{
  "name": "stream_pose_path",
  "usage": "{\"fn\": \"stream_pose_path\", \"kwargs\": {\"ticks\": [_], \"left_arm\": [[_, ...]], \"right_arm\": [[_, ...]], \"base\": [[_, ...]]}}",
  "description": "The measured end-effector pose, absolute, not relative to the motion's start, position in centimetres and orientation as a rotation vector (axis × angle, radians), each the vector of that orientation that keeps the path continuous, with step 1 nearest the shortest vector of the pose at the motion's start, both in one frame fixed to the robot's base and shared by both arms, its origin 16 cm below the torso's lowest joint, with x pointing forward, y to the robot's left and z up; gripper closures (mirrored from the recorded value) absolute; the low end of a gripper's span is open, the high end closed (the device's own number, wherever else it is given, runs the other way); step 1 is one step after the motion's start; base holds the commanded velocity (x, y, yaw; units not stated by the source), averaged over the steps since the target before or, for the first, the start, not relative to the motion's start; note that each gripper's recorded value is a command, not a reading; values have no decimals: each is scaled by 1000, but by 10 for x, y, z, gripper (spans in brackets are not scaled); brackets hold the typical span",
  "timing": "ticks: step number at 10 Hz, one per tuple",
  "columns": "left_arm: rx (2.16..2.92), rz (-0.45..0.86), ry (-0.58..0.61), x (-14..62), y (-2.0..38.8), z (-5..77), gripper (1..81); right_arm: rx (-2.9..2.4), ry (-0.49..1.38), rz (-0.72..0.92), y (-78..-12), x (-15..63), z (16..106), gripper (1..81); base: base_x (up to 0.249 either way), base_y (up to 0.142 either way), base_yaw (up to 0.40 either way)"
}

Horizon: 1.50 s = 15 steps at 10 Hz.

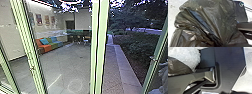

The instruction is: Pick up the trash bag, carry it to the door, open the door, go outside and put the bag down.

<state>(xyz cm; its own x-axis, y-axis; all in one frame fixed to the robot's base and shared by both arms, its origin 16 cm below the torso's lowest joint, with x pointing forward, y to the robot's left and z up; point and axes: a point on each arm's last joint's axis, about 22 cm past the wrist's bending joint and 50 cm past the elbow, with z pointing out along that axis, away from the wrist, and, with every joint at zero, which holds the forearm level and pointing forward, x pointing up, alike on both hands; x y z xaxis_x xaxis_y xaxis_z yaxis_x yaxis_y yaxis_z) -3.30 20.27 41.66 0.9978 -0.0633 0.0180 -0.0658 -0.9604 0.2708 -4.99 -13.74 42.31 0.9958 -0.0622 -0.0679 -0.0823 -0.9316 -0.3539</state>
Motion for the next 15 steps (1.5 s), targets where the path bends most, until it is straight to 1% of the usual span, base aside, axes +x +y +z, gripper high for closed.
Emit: {"fn": "stream_pose_path", "kwargs": {"ticks": [5,10,12,15], "left_arm": [[2865,10,-122,-34,203,417,811],[2856,-8,-133,-41,197,417,811],[2858,18,-142,-28,198,417,811],[2848,9,-150,-34,190,417,811]], "right_arm": [[-2775,89,68,-137,-51,423,10],[-2778,52,62,-138,-54,423,10],[-2781,49,82,-139,-69,422,10],[-2782,53,102,-140,-82,422,10]], "base": [[0,0,-22],[0,0,-178],[0,0,-193],[0,0,-195]]}}
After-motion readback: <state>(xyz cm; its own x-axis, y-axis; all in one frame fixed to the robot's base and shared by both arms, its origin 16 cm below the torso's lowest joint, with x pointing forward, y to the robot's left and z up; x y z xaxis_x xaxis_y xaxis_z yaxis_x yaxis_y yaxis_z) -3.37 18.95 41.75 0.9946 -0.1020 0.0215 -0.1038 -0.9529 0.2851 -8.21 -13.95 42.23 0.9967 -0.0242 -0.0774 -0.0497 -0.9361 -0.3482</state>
